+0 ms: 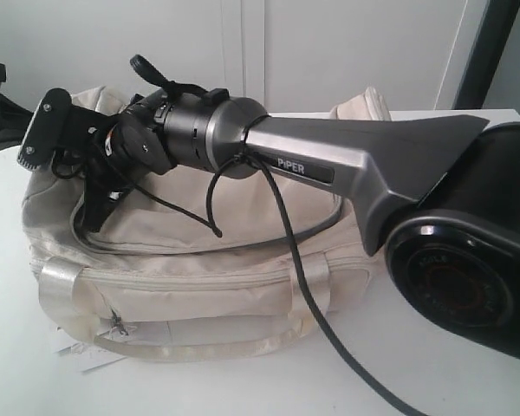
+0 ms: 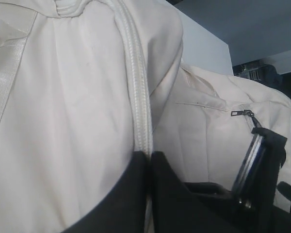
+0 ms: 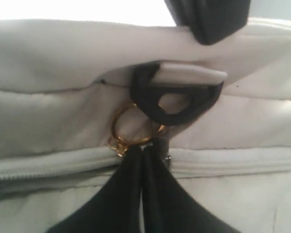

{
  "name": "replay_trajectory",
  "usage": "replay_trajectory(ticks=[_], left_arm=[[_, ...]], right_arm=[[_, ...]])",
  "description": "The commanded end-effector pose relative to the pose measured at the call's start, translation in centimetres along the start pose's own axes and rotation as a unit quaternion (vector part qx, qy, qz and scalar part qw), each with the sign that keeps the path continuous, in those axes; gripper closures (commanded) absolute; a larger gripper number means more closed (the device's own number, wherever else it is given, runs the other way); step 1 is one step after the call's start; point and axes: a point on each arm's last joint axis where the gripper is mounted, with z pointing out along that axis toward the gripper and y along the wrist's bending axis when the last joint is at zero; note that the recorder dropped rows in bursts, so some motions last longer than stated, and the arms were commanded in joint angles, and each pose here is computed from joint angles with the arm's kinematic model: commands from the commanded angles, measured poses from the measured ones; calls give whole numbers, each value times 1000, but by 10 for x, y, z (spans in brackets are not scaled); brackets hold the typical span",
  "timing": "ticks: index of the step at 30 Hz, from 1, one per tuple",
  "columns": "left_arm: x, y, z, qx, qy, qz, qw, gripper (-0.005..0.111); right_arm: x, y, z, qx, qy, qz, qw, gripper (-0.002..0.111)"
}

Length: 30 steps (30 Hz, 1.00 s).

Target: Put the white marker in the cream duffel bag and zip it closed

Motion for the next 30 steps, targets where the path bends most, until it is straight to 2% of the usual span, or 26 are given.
replay_trajectory(ticks=[1,6,10,13,18,20,26,30], left_arm=[[1,-3,-1,17,1,-1,1000,107],[1,-3,-1,17,1,-1,1000,107],[1,-3,-1,17,1,-1,1000,107],[1,-3,-1,17,1,-1,1000,107],[1,-3,-1,17,1,-1,1000,107],[1,-3,-1,17,1,-1,1000,107],[1,-3,-1,19,2,-1,1000,107],[1,-3,-1,20,3,1,1000,107]], right_arm=[[-12,-11,-25,2,0,32,1000,108],[-14,-11,-35,-20,18,48,998,108],[-17,-10,-35,-24,-1,71,997,106],[-21,-10,-35,-18,-14,65,998,91],[-19,-8,-28,-14,-23,67,997,49],[-16,-6,-23,-18,-19,68,997,41],[-8,-3,-4,-5,-33,60,998,42],[-5,-7,6,5,-40,53,998,46]])
